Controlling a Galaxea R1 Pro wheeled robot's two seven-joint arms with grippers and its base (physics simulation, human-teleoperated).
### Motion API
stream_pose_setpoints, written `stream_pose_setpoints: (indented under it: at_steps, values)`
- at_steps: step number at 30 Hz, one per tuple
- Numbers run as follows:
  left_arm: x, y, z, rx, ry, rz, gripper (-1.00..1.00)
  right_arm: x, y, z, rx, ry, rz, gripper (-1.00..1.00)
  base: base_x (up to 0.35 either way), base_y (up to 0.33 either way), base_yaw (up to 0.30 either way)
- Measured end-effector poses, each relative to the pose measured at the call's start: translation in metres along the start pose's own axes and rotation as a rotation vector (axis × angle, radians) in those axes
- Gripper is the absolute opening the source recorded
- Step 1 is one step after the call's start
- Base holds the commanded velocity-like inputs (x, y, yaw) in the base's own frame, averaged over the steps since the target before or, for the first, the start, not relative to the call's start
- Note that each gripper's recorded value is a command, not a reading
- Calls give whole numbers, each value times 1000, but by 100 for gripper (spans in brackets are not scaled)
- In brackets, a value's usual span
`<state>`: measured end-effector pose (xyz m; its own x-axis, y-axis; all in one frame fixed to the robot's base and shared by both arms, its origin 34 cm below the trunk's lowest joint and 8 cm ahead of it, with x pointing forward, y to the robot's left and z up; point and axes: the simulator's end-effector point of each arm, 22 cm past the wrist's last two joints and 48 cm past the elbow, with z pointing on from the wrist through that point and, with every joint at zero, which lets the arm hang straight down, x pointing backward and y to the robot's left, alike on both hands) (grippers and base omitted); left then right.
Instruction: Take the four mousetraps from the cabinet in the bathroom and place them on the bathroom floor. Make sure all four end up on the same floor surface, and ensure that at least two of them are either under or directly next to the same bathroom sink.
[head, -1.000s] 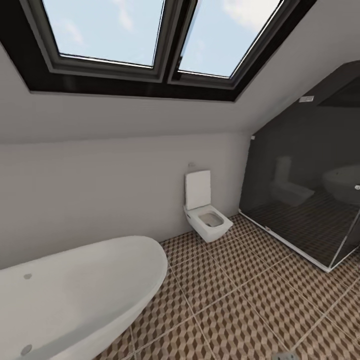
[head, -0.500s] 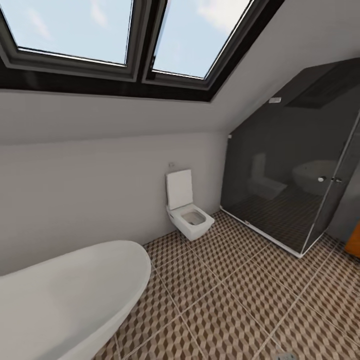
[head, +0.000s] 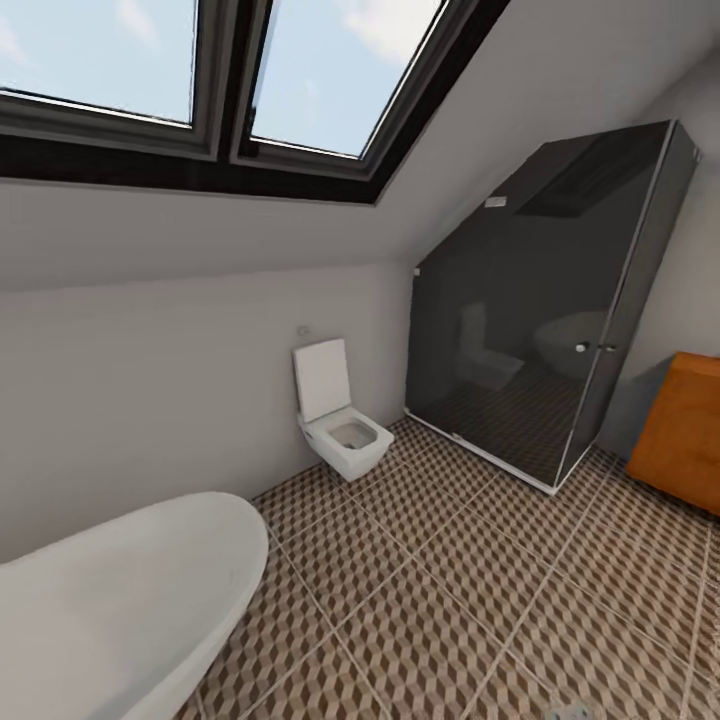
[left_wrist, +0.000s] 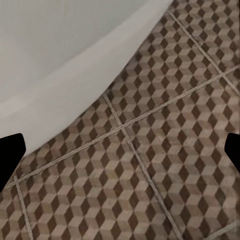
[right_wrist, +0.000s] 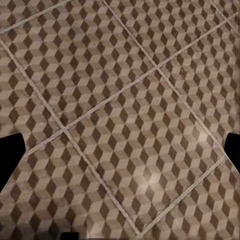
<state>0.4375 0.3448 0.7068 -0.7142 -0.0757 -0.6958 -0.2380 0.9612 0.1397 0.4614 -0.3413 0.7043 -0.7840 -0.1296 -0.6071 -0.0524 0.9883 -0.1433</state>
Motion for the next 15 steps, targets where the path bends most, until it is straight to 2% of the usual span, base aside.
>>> stream_pose_setpoints:
  at_steps: [15]
  values:
    - [0, 0, 0, 0, 0, 0, 100, 0, 0, 0, 0, 0, 0, 100, 0, 0, -267]
